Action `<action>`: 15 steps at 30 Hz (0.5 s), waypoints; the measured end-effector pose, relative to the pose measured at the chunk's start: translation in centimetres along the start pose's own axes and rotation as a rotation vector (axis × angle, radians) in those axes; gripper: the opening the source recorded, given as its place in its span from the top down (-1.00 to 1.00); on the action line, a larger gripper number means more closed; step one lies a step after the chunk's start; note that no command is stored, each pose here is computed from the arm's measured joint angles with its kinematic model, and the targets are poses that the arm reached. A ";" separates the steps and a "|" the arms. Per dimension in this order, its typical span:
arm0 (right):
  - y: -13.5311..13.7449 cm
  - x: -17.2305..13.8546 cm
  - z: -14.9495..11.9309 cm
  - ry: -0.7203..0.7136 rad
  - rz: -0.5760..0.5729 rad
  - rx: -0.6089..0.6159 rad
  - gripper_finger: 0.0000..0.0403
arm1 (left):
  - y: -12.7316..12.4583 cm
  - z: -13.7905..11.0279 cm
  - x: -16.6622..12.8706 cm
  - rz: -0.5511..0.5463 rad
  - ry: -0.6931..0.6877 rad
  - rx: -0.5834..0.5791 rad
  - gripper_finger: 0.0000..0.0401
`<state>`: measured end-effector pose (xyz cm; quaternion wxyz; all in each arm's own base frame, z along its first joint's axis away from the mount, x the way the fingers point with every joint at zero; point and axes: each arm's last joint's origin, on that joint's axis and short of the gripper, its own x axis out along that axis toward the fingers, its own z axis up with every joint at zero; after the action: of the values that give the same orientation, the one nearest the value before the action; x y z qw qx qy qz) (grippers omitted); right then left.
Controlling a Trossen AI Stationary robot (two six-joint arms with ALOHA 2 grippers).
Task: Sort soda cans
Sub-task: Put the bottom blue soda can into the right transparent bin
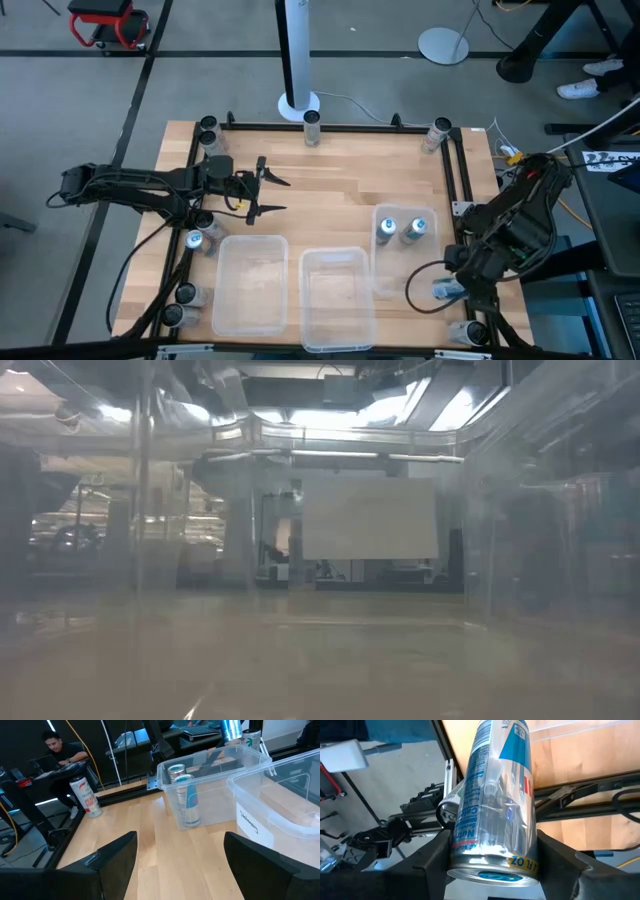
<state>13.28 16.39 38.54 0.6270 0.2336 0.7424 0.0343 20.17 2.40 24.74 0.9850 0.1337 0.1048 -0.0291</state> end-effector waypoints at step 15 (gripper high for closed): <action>-1.0 -3.0 1.4 -0.336 -0.044 -0.059 -0.14 | 0.0 0.0 0.0 0.001 -0.001 -0.001 -0.43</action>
<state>14.64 13.97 40.59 0.7495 0.2014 0.6306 0.0027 20.17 2.41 24.76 0.9852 0.1331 0.1041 -0.0287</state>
